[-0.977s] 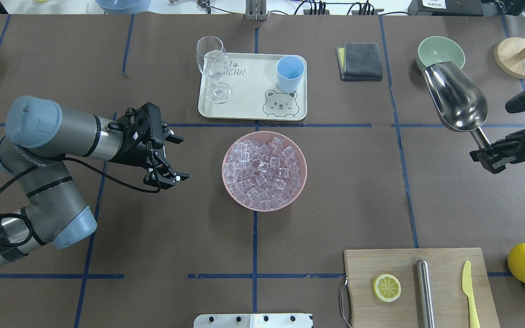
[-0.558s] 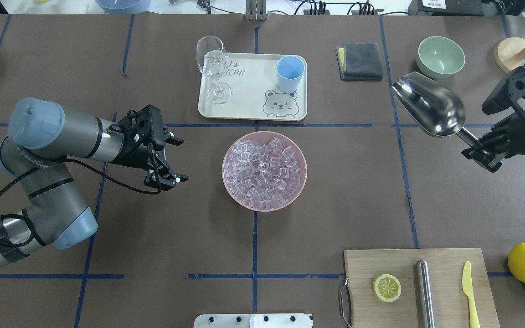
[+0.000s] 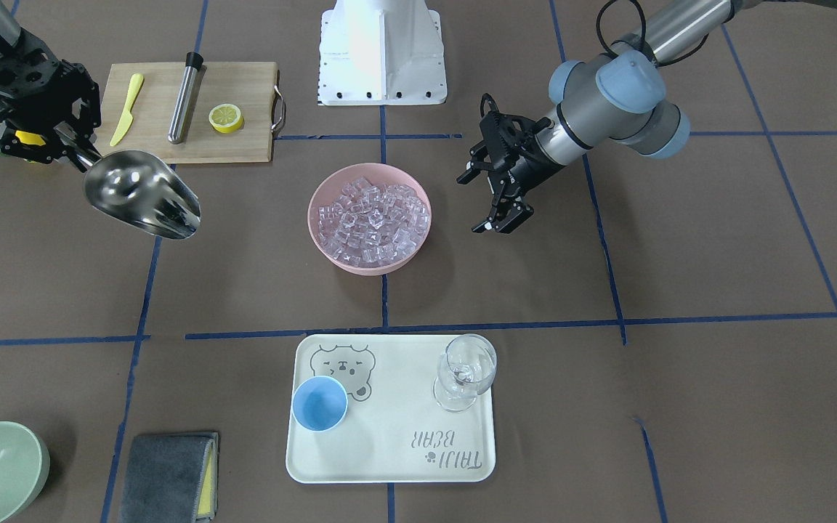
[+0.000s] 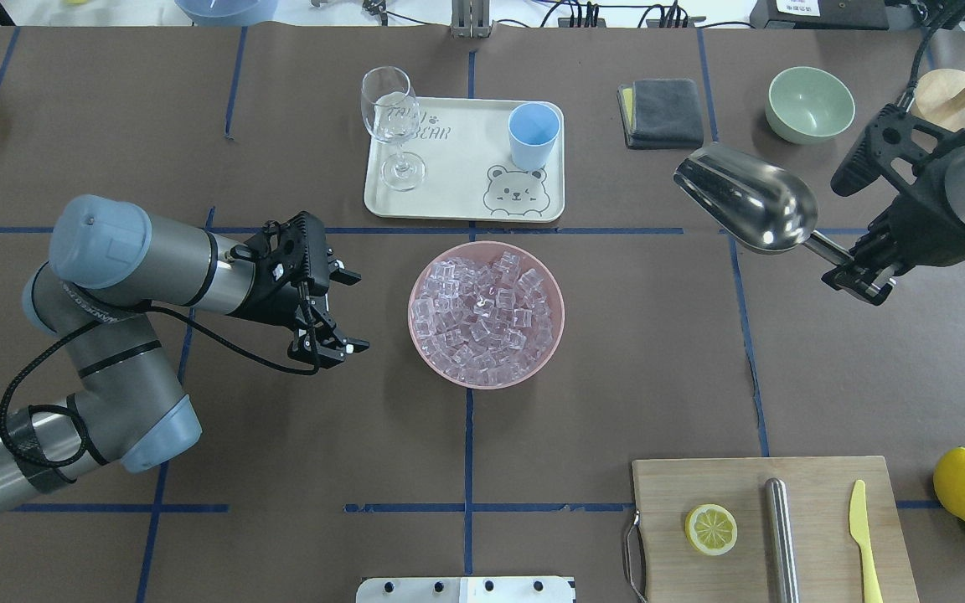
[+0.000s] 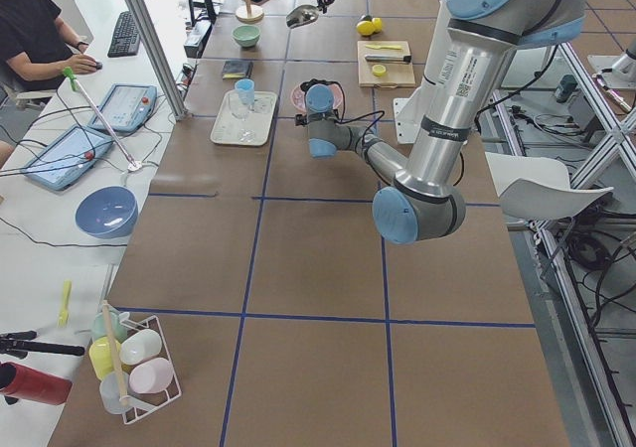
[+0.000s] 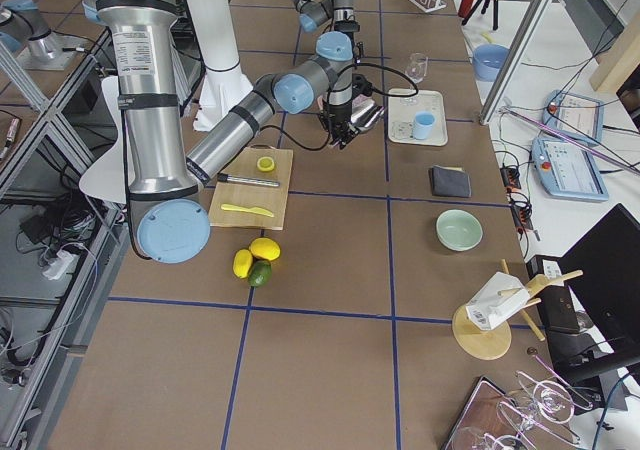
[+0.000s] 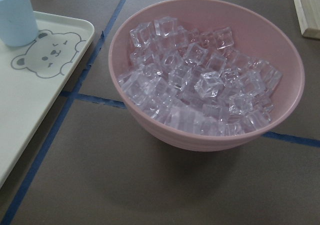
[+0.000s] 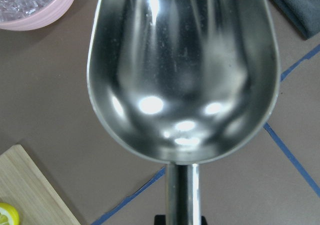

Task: Put ice in cup with scoop
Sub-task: 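Lift the scoop with the right gripper and carry it toward the bowl, then lower the left gripper to the bowl rim while the right brings the scoop over, then push the scoop down into the ice cubes with the right gripper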

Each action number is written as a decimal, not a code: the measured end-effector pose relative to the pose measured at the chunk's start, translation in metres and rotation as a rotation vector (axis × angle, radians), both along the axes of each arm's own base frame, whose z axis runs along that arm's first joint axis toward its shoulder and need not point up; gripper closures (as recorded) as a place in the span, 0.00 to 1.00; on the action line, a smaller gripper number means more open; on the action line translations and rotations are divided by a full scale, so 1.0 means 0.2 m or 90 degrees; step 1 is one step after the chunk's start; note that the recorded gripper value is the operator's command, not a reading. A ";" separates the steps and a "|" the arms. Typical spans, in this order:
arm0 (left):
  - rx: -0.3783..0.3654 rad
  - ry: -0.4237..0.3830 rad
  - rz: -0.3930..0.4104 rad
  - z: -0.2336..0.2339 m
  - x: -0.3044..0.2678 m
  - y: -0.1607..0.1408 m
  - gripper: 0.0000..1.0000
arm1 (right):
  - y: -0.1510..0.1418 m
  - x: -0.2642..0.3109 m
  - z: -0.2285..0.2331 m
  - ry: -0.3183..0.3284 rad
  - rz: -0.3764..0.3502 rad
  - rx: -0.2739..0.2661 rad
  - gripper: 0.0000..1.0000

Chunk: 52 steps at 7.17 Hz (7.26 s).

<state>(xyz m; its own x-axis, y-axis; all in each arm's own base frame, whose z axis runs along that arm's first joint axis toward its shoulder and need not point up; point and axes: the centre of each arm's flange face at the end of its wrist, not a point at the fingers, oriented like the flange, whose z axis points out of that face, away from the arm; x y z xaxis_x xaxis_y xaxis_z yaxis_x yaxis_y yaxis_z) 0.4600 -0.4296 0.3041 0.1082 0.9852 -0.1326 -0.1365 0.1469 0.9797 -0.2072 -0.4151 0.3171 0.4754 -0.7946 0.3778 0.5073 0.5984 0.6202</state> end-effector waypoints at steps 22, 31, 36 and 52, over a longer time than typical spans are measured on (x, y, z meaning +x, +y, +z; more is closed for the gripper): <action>0.024 -0.064 0.026 -0.11 0.38 -0.11 0.01 | -0.11 -0.74 -0.65 0.303 -0.234 0.119 1.00; 0.028 -0.056 0.026 -0.13 0.37 -0.11 0.01 | -0.09 -1.23 -0.91 0.569 -0.368 0.116 1.00; 0.028 -0.057 0.027 -0.12 0.37 -0.11 0.01 | -0.08 -1.41 -0.93 0.617 -0.400 0.126 1.00; 0.029 -0.054 0.024 -0.14 0.36 -0.13 0.01 | -0.18 -1.69 -0.85 0.606 -0.431 0.173 1.00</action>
